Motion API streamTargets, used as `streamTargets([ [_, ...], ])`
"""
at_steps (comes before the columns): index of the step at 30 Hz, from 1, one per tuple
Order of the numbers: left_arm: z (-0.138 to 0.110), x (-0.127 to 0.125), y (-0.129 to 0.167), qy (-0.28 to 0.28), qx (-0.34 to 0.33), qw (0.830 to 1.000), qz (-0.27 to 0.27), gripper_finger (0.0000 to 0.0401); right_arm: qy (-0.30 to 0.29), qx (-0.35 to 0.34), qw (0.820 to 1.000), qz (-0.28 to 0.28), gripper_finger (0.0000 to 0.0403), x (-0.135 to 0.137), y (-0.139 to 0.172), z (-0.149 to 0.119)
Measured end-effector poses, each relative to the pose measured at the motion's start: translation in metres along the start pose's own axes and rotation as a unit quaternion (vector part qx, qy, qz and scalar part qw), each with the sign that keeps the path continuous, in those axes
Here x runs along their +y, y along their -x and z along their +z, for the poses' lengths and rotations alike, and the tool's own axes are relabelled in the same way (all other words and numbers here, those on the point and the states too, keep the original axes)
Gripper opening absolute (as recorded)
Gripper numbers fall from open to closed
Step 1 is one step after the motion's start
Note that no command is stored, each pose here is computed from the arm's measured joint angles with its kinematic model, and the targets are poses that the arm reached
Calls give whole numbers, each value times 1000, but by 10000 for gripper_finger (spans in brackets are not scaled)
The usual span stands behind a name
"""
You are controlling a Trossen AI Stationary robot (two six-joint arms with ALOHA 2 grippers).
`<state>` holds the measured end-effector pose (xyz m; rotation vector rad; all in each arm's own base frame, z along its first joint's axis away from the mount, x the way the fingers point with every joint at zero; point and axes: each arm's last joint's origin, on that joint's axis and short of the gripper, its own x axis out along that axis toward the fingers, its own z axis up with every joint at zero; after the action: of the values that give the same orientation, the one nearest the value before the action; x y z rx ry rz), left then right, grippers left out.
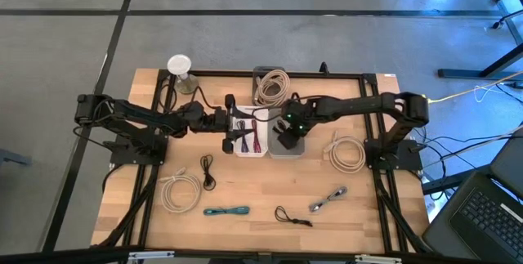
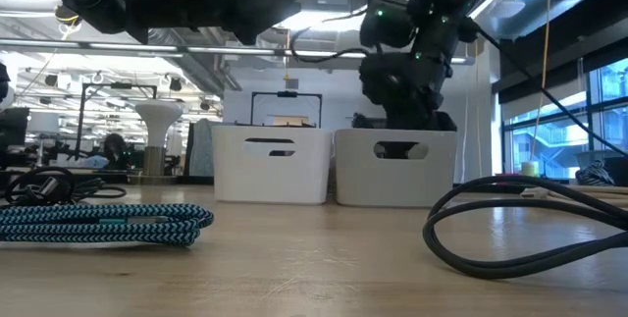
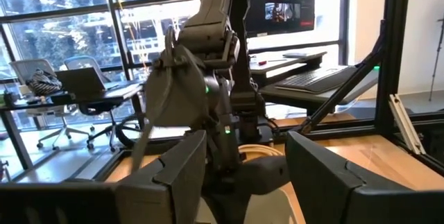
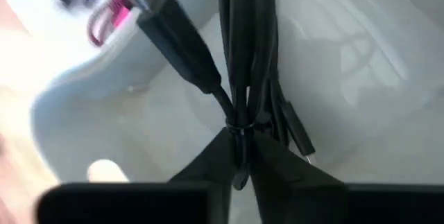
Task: Pick & Place USB Port
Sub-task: Put the black charger cable into the gray bin, then put the white patterned charger cable into the white bin
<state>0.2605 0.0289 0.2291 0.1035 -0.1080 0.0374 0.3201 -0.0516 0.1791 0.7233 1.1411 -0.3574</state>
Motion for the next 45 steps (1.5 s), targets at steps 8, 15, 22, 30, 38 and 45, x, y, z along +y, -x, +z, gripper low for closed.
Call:
streamTargets([
  [8,-1,0,0,0,4,1000,0,189,25,0,1000,8,152,2,3,1],
  [15,-3,-1,0,1,16,1000,-2,189,98,-35,993,-55,172,23,61,0],
  [22,-5,-1,2,3,39,999,-4,189,127,-24,992,-6,173,62,106,-67],
  [30,-2,-5,4,17,38,999,-15,189,168,65,984,2,174,86,82,-158],
  [38,-2,-7,4,11,42,999,-19,189,213,116,969,-39,174,68,54,-208],
  [45,-4,-6,4,1,49,999,-15,189,221,119,968,-14,174,55,31,-220],
])
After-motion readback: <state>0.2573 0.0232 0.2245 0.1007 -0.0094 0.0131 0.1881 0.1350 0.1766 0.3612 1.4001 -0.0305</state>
